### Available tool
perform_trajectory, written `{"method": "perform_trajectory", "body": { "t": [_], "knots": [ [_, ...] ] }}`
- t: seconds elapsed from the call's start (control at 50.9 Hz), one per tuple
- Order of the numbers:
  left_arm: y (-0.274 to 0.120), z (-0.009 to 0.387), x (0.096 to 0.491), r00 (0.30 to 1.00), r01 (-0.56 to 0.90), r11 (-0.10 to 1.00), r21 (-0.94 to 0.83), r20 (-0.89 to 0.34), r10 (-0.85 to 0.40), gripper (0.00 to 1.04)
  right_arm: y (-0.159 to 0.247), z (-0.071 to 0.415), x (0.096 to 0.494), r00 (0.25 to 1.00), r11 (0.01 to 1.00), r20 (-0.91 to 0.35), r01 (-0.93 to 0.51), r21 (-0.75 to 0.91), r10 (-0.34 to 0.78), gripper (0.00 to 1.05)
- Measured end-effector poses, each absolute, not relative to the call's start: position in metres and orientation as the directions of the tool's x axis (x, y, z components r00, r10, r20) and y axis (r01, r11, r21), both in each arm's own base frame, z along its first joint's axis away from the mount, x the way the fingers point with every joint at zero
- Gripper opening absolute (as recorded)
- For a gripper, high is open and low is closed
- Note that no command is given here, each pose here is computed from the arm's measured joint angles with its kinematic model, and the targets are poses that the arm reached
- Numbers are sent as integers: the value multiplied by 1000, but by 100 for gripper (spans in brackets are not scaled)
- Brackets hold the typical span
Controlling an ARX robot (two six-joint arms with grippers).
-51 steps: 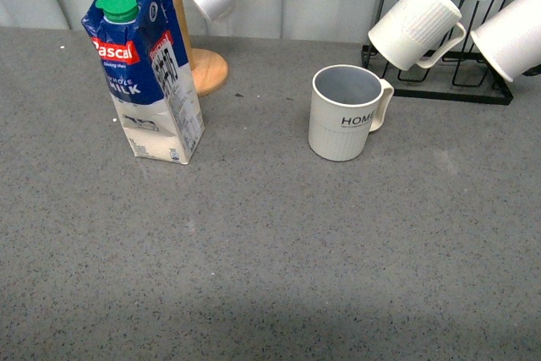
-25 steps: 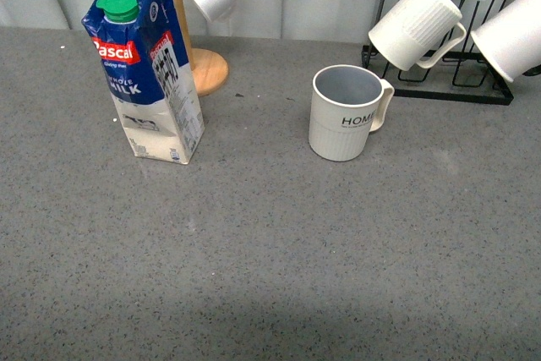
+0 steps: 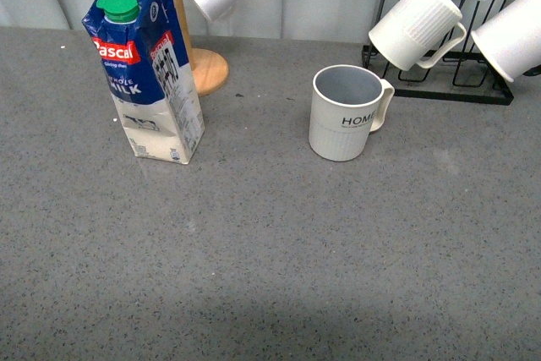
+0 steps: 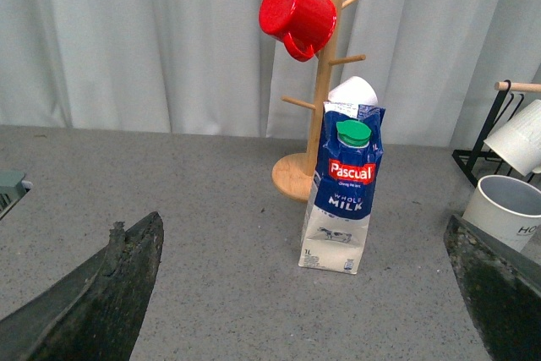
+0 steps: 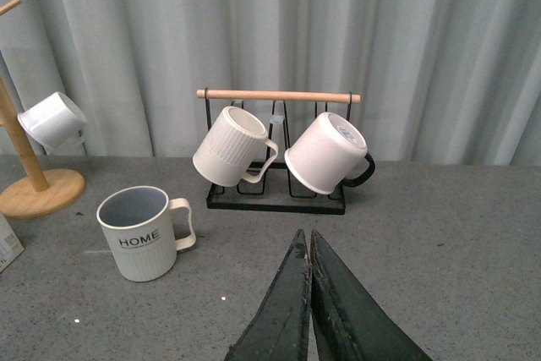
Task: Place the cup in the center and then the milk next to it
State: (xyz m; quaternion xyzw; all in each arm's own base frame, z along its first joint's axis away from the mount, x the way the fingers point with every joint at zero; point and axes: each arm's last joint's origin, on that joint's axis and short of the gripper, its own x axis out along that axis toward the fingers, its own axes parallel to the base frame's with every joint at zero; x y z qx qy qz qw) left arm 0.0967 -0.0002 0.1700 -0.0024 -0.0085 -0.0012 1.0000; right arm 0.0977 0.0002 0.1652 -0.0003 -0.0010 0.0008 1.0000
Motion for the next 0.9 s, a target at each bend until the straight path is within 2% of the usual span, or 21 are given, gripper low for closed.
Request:
{"method": "perform_trajectory", "body": {
  "t": [0.118,0.197,0.256,0.531,0.904],
  "knots": [
    [0,170,97,1000,2,1000,-5,17,-2,98,0,165,98,1000,1000,3,-2,0,2,25],
    [0,170,97,1000,3,1000,-5,17,-3,98,0,165,98,1000,1000,3,-2,0,2,44],
    [0,170,97,1000,2,1000,-5,17,-2,98,0,165,98,1000,1000,3,-2,0,2,55],
    [0,170,97,1000,2,1000,-5,17,-2,98,0,165,98,1000,1000,3,-2,0,2,96],
    [0,170,97,1000,2,1000,-5,17,-2,98,0,165,98,1000,1000,3,-2,0,2,96]
  ]
}}
